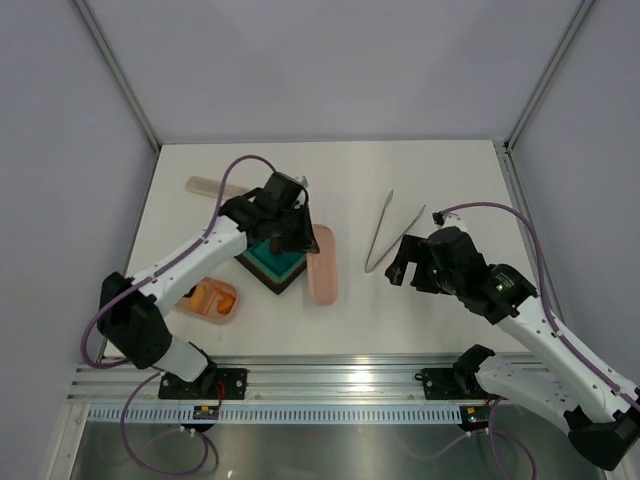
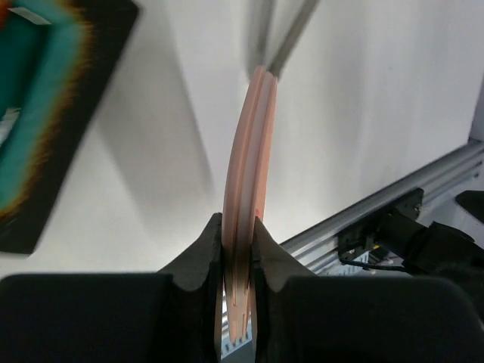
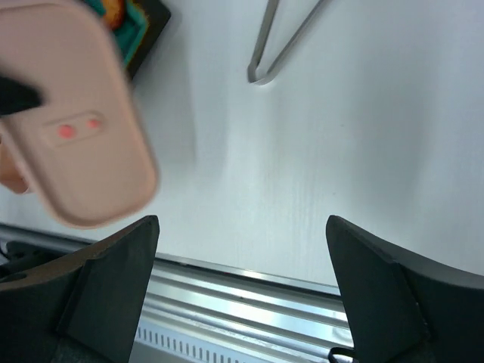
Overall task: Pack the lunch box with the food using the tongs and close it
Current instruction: Pick up the box lid from the center of the board.
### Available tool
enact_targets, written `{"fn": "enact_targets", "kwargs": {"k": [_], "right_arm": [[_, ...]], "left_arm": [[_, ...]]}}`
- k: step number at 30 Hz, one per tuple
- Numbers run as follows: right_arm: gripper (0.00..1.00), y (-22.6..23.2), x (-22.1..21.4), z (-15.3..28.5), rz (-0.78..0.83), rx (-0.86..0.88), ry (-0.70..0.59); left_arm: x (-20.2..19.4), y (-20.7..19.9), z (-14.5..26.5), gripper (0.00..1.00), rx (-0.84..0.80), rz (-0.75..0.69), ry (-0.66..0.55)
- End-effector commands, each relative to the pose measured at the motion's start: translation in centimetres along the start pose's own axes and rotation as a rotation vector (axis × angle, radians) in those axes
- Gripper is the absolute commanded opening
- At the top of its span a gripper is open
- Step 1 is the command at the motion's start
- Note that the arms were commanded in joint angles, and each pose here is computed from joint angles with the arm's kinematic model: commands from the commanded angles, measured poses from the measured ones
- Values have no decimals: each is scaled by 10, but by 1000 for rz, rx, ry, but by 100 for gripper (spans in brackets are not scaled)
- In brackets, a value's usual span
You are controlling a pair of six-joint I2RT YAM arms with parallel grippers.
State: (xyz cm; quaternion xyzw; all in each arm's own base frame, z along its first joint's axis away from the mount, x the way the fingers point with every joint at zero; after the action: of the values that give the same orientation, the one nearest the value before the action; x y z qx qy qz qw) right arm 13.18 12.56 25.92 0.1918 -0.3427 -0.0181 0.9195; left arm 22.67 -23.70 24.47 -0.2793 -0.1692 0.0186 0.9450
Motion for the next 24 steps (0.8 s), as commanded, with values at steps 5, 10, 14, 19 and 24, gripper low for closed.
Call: {"fn": "enact_targets", "kwargs": {"k": [5, 10, 14, 19, 24], "right_arm": [[99, -17, -1, 7, 11, -137, -59], [99, -13, -5, -1, 11, -98, -33], [99, -12, -5, -4, 21, -90, -28], [100, -13, -7, -4, 26, -96, -18], [99, -12, -8, -8, 6, -87, -16]], "left_arm": [[10, 54, 117, 0, 435, 100, -265], [12, 70, 163, 0, 618, 135, -394], [17, 85, 177, 0, 761, 157, -423], [22, 95, 181, 0, 909, 225, -460], [22, 104, 182, 0, 949, 360, -474]]}}
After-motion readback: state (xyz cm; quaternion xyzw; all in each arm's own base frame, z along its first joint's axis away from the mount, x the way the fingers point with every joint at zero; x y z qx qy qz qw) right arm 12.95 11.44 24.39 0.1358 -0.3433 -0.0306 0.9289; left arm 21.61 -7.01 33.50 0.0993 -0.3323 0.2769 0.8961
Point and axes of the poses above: each gripper's point midway between its finger pads, its own z axis back along the fingers, its own y axis along the line the jaws close on, x = y × z, the point moved 10 cm from there along z, back along the fingers, and after that the axes turned 5 degrees about z, right-handed, at the moved point
